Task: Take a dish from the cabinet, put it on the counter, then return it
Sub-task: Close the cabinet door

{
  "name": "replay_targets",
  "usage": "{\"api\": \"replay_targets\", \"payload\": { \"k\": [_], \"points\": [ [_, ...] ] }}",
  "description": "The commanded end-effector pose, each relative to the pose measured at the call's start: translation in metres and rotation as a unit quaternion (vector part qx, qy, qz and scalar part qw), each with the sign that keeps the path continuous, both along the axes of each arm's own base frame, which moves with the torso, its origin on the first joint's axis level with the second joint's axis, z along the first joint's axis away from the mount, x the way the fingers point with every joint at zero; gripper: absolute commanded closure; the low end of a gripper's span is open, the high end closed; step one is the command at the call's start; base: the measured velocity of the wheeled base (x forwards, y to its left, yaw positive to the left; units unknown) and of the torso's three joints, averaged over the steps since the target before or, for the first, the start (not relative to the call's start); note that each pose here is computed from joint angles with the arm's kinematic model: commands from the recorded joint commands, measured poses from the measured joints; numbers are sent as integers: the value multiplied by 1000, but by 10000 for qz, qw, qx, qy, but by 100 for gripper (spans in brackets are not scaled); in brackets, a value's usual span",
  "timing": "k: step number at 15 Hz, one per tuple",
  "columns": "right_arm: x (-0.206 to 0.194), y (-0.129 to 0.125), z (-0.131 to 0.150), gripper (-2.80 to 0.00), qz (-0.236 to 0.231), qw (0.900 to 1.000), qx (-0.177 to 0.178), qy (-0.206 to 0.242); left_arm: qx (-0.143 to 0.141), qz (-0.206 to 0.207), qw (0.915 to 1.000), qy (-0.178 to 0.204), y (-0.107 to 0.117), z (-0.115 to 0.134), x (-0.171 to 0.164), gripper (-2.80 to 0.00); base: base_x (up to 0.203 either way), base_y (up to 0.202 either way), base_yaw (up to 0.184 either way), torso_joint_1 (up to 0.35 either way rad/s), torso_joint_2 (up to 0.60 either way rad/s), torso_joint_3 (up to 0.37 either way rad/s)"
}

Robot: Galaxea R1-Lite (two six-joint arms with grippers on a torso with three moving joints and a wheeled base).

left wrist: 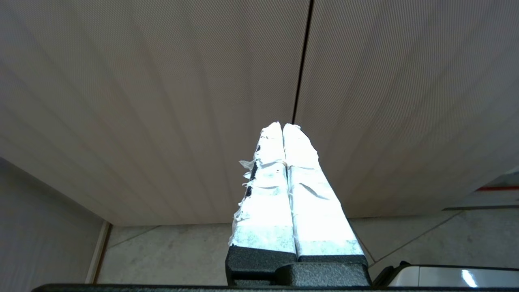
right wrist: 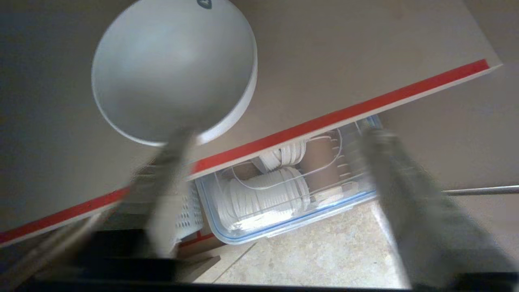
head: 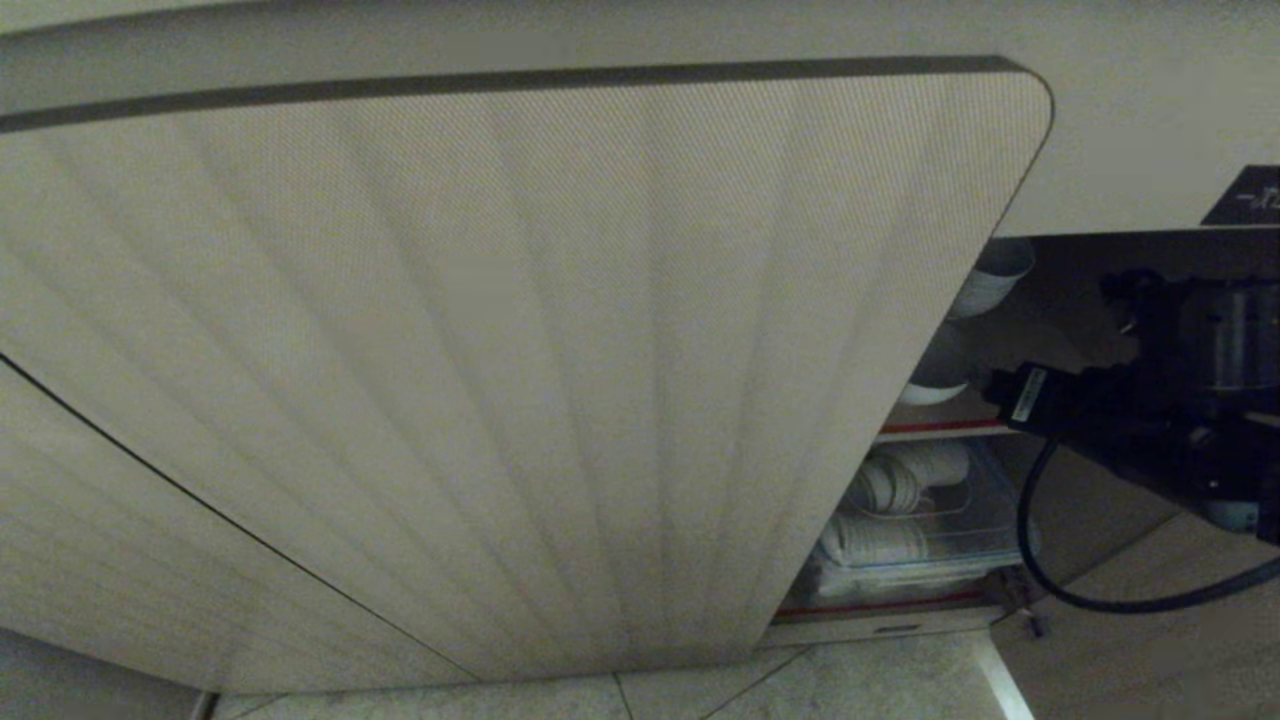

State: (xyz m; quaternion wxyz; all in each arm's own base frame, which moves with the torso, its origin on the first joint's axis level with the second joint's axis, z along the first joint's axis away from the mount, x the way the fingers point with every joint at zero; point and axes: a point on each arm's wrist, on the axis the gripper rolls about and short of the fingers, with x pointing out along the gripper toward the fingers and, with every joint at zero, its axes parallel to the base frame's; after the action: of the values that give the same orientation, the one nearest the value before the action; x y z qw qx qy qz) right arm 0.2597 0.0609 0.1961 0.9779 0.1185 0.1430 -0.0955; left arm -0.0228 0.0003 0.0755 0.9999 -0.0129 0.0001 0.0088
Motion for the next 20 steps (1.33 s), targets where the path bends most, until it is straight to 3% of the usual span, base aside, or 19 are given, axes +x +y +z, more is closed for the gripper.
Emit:
{"api": "replay_targets", "payload": {
  "k": [1,5,12,20],
  "points": [
    [-7,-1,3,0,-8,10000,21,-59,-2,4,10000,-2,0,0,0,0,0,0,0,0,0,0],
    [-19,-3,0,0,49,10000,-45,8,-2,4,10000,-2,0,0,0,0,0,0,0,0,0,0],
    [-34,-7,-8,0,225,9977,-611,192,-2,4,10000,-2,0,0,0,0,0,0,0,0,0,0],
    [-49,-11,-1,0,372,9939,-1002,273,-2,4,10000,-2,0,0,0,0,0,0,0,0,0,0]
  ]
}}
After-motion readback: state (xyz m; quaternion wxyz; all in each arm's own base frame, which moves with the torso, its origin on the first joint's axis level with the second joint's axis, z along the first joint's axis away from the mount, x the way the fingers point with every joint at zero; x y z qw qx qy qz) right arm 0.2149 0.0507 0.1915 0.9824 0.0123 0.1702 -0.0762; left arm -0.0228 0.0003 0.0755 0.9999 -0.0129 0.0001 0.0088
